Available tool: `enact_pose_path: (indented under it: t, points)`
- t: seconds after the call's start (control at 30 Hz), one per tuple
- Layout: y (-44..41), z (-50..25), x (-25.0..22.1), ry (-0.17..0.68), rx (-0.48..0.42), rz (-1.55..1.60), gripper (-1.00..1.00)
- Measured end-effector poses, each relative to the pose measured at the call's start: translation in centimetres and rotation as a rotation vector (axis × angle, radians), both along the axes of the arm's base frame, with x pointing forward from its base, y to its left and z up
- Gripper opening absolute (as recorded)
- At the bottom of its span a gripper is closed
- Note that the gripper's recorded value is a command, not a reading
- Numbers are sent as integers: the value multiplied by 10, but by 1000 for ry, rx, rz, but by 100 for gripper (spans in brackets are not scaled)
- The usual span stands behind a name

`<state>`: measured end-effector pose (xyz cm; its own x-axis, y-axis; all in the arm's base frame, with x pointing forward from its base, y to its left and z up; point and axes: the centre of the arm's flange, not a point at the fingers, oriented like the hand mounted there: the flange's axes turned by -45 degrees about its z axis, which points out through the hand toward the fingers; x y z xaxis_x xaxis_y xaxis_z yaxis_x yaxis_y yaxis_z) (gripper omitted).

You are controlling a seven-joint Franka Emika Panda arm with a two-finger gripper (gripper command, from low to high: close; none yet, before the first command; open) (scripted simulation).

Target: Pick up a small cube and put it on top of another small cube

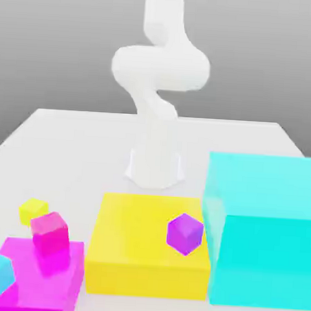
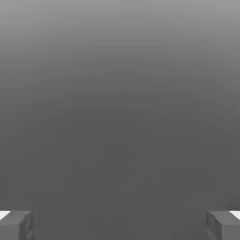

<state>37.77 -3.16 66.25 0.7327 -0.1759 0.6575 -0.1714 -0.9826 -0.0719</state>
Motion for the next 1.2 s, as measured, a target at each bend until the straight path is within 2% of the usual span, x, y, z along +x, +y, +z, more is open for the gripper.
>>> enact_pose_path:
  t: [0.17, 0.33, 0.53, 0.73, 0.97, 1.0, 1.2]
  points:
    - [-78, -107, 35, 136, 144, -345, 0]
    - [-154, -215, 27, 247, 287, -692, 0]
    - [-225, -340, -30, 358, 460, -1120, 0]
    - [-261, -450, -127, 447, 642, -1580, 0]
    - [-256, -523, -139, 471, 668, -1646, 0]
    - [-256, -531, -140, 471, 667, -1647, -100]
    - [-256, -535, -140, 469, 667, -1647, -100]
